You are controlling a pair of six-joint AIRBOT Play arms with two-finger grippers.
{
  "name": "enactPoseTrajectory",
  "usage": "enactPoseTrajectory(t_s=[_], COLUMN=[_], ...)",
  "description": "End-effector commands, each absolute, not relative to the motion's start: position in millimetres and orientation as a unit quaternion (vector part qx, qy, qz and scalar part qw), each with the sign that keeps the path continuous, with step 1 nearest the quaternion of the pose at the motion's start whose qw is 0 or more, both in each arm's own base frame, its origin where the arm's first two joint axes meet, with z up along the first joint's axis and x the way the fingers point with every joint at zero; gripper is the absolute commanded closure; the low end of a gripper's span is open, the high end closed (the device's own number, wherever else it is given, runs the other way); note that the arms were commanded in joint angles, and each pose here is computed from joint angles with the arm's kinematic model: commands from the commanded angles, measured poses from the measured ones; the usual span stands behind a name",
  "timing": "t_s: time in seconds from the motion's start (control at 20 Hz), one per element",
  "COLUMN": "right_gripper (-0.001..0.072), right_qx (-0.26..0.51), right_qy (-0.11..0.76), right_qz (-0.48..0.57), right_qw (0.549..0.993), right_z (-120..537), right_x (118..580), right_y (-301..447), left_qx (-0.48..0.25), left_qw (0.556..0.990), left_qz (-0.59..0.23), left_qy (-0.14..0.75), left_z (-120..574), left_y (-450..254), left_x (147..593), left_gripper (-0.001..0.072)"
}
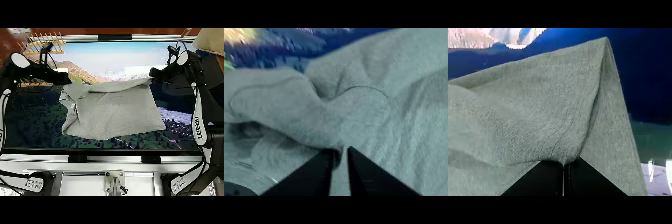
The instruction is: Fold the shirts.
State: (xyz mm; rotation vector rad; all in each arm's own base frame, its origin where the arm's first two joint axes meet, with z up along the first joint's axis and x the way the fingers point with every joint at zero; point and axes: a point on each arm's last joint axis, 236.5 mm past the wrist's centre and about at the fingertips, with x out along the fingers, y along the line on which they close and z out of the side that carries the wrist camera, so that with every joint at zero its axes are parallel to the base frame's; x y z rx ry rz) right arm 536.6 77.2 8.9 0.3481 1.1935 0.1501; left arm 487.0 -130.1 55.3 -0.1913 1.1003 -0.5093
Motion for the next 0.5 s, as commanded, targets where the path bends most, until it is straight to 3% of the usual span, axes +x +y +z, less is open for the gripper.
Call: enactPoseTrajectory(t_s=[0.0,0.05,0.15,0.3,0.45], right_gripper=[0.0432,0.0153,0.0132,0.0133,0.0132], right_qx=[0.190,0.178,0.115,0.028,0.032], right_qy=[0.590,0.589,0.597,0.664,0.709], right_qz=[0.078,0.083,0.080,-0.018,-0.035], right_qw=[0.781,0.784,0.790,0.747,0.703], right_z=[-4,7,30,54,56], right_x=[524,519,498,434,382], right_y=[88,83,52,-34,-67], left_qx=[-0.138,-0.131,-0.089,0.017,0.003], left_qw=[0.728,0.718,0.707,0.687,0.687], left_qz=[-0.244,-0.247,-0.209,-0.038,-0.007], left_qy=[0.625,0.637,0.669,0.725,0.727], left_z=[11,14,23,34,30], left_y=[-148,-145,-113,-14,-11], left_x=[445,437,420,385,349], left_gripper=[0.0054,0.0020,0.0021,0.0030,0.0039])
